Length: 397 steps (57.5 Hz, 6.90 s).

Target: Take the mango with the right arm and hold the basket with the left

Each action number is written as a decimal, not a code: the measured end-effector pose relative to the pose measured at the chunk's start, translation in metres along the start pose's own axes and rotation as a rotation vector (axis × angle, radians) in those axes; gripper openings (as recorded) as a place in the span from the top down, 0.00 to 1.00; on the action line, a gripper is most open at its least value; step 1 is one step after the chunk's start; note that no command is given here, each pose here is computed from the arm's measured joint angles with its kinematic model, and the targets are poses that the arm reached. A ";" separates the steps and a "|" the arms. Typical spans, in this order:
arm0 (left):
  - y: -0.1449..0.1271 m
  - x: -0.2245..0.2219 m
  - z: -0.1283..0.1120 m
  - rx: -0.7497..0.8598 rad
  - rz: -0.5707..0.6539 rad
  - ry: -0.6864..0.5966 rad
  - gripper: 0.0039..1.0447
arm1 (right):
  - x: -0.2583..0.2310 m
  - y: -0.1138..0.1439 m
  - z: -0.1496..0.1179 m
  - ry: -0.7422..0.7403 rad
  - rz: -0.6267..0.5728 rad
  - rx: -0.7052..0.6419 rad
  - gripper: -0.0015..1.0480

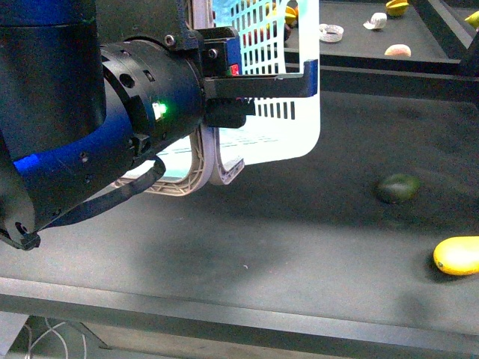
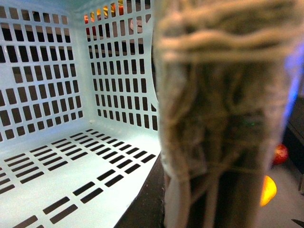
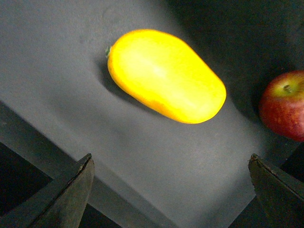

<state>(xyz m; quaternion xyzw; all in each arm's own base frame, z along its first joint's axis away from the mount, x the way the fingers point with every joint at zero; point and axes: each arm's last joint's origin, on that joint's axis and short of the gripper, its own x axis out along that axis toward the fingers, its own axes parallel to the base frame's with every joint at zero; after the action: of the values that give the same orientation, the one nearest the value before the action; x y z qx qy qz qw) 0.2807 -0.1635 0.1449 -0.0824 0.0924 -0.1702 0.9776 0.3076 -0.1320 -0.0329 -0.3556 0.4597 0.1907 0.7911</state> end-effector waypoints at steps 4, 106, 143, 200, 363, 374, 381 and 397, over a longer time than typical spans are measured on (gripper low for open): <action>0.000 0.000 0.000 0.000 0.000 0.000 0.96 | 0.015 -0.005 -0.006 0.023 0.012 -0.004 0.08; 0.000 0.000 0.000 0.000 0.000 0.000 0.96 | 0.107 -0.002 0.033 -0.019 -0.039 0.399 0.08; 0.000 0.000 0.000 0.000 0.000 0.000 0.96 | 0.116 0.007 0.037 -0.004 -0.022 0.454 0.08; 0.000 0.000 0.000 0.000 -0.001 0.000 0.96 | 0.035 -0.020 0.064 -0.272 -0.051 0.672 0.41; 0.000 0.000 0.000 -0.008 -0.003 0.005 0.96 | -0.239 0.065 0.186 -1.018 -0.098 1.024 0.08; 0.000 0.000 0.000 -0.008 -0.001 0.005 0.96 | -0.254 0.087 0.142 -0.976 -0.194 1.031 0.08; 0.000 0.000 0.000 -0.007 0.000 0.004 0.96 | -0.261 0.099 0.119 -0.950 -0.243 1.059 0.08; 0.000 0.000 0.000 -0.007 0.000 0.004 0.96 | -0.268 0.109 0.101 -0.937 -0.267 1.092 0.08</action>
<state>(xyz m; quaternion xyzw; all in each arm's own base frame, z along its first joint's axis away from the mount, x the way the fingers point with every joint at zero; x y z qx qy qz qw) 0.2805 -0.1635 0.1446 -0.0856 0.0951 -0.1701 0.9771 0.1635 0.0225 0.1886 0.1555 0.0552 -0.0316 0.9858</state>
